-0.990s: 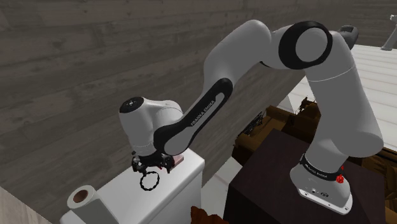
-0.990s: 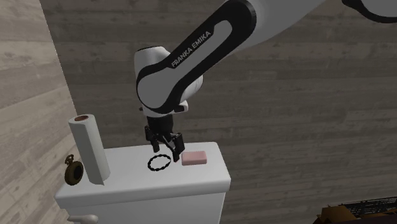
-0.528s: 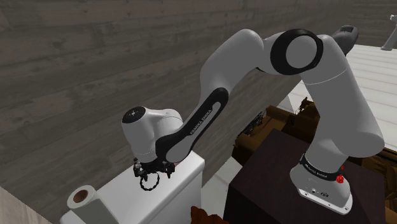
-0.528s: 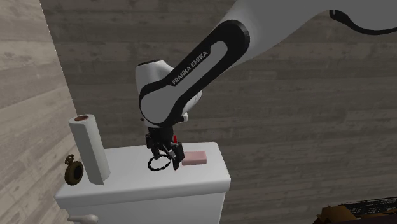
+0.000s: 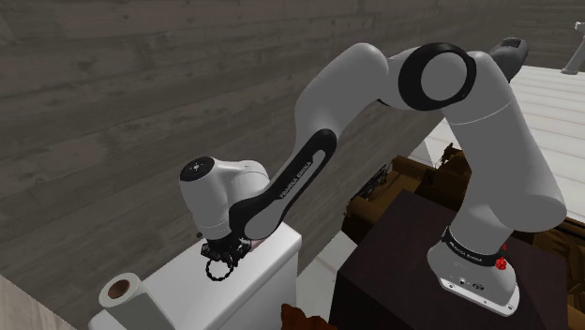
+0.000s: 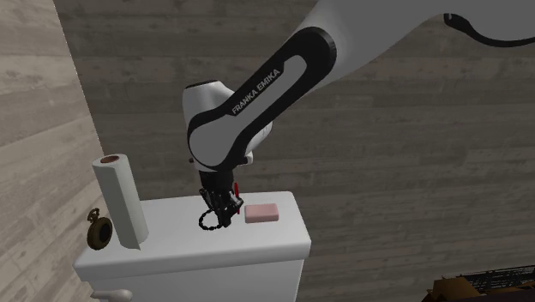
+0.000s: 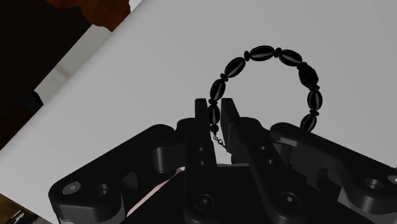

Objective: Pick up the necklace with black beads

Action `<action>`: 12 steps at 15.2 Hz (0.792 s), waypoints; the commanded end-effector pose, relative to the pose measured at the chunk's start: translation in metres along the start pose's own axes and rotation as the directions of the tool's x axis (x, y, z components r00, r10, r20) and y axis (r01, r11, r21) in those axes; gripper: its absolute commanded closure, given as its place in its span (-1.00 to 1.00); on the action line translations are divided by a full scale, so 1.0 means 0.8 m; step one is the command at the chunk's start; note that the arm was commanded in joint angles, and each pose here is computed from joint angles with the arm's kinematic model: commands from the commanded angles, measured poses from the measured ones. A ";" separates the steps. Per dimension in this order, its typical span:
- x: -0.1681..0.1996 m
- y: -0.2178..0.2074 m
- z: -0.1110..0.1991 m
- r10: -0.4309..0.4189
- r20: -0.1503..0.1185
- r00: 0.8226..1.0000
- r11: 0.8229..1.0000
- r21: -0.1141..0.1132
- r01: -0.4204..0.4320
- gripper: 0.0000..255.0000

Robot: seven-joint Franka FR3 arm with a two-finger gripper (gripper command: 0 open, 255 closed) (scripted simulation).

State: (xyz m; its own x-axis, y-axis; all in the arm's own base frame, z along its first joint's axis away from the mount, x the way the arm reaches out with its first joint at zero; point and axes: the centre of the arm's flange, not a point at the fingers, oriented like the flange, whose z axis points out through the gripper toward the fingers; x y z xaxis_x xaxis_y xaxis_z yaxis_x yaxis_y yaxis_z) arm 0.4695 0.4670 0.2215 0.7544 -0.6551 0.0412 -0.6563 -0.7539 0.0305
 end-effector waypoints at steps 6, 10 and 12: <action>0.001 0.002 -0.024 0.000 0.001 1.000 1.000 -0.004 0.000 1.00; 0.002 0.003 -0.050 0.000 0.001 1.000 1.000 -0.004 0.000 1.00; 0.003 0.003 -0.063 0.000 0.001 1.000 1.000 -0.004 0.000 1.00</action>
State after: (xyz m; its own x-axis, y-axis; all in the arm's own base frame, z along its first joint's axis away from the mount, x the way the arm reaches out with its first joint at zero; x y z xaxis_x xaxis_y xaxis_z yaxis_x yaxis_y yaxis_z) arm 0.4686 0.4665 0.2671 0.7546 -0.6549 0.0403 -0.6561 -0.7539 0.0337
